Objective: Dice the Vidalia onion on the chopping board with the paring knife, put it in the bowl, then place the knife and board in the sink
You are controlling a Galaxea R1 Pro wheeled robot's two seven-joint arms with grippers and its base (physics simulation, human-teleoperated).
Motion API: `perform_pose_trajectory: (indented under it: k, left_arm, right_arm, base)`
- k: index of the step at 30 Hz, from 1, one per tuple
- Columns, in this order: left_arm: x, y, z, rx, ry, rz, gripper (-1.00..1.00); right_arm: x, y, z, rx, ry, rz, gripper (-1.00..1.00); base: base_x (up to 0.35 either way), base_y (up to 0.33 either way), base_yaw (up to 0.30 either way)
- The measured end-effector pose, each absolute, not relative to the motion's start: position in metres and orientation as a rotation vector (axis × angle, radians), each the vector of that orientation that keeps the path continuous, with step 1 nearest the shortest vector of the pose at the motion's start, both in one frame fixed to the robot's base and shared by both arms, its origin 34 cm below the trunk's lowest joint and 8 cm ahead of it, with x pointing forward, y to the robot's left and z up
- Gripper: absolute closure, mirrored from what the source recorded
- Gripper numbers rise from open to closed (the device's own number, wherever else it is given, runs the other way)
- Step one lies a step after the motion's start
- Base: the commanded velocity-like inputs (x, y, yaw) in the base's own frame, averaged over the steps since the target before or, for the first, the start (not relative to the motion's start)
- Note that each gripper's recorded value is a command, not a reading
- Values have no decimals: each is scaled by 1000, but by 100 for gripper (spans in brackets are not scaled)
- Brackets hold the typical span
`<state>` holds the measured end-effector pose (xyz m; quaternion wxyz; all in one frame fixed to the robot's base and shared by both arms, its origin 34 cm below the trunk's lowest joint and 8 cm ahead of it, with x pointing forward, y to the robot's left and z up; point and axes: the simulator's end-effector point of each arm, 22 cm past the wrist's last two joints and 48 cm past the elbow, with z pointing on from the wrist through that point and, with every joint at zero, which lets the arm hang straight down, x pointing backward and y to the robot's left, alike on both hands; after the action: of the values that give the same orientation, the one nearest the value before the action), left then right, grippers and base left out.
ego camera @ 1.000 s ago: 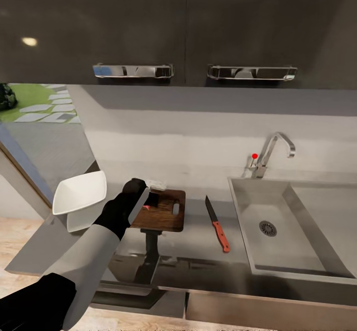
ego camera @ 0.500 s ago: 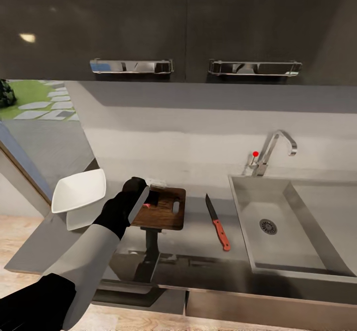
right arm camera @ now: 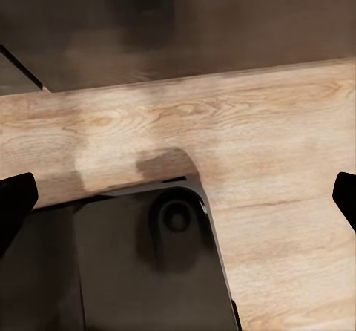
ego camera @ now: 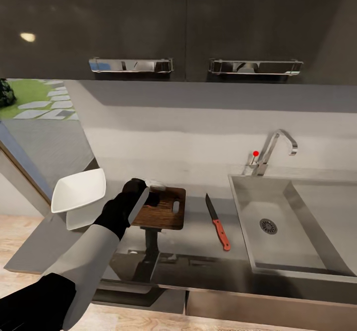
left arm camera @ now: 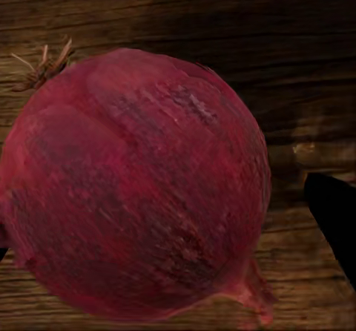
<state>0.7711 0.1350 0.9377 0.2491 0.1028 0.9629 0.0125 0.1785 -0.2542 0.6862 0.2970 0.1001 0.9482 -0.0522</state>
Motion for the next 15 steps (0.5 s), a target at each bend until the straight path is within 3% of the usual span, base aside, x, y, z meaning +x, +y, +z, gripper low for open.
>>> perform_pose_trajectory:
  k: [15]
  left_arm:
    - [777, 132, 950, 277, 2593, 25, -100]
  right_arm:
    - [179, -254, 686, 266, 2519, -139, -100]
  base:
    - [0, 0, 0]
